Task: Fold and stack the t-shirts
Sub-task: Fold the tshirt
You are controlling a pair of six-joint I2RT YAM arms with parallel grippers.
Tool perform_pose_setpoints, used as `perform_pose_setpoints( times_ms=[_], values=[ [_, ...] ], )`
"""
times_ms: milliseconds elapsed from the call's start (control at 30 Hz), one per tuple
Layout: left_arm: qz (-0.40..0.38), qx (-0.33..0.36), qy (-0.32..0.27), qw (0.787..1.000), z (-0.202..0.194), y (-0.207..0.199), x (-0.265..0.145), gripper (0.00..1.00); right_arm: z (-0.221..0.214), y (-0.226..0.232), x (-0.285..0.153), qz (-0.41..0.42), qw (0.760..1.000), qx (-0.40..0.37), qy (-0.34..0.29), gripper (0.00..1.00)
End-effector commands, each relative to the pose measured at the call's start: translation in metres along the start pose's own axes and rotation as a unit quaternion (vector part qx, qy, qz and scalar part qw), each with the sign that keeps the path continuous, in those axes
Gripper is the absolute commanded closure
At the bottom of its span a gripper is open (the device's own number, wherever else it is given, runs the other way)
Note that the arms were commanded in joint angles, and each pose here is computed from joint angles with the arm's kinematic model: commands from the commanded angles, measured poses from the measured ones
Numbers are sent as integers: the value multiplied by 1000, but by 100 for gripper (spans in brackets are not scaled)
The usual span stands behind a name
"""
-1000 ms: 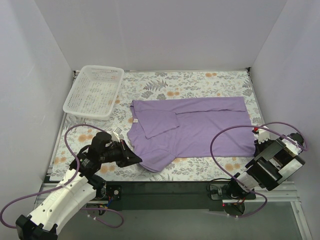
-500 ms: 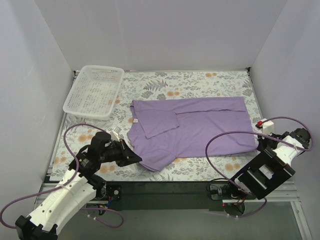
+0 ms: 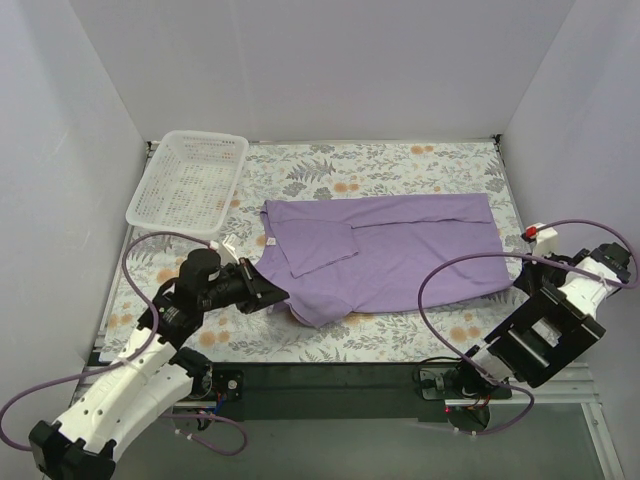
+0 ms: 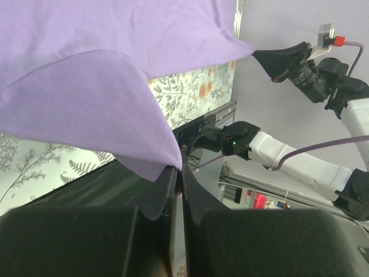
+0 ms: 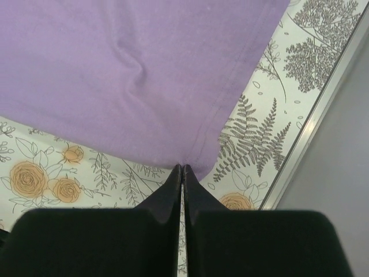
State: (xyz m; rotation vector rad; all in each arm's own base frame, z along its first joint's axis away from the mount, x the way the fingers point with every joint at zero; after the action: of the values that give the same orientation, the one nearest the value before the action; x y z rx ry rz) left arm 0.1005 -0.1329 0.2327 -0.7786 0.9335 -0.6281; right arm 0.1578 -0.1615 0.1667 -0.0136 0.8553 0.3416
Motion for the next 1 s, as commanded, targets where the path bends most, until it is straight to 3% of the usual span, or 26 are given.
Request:
perform_pose_setpoints(
  times_ms=[0,633,967],
  values=[
    [-30,18,-38,999,21,-23,3,100,21,-2,0,19,999,12,-31,99],
    [-1,35,-116,993,116,-27,39,100,76,-26,44,48,995,68,-57,99],
    [22,36,-113,993,166,-13,66,100,102,-27,79,55,993,88,-51,99]
  ],
)
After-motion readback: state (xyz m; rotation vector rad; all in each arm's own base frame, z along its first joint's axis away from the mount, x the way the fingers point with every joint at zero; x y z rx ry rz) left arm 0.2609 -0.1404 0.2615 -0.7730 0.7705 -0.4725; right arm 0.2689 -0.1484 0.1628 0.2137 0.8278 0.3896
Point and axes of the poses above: each gripper's point midway between its finger pads, its own x axis out along the fingers, its own y axis along the line the jaws close on, z = x × y, the point moved 10 cm from there along -x, back along the fingers, and after that the axes turned 12 degrees about x, right-handed, at the moved point
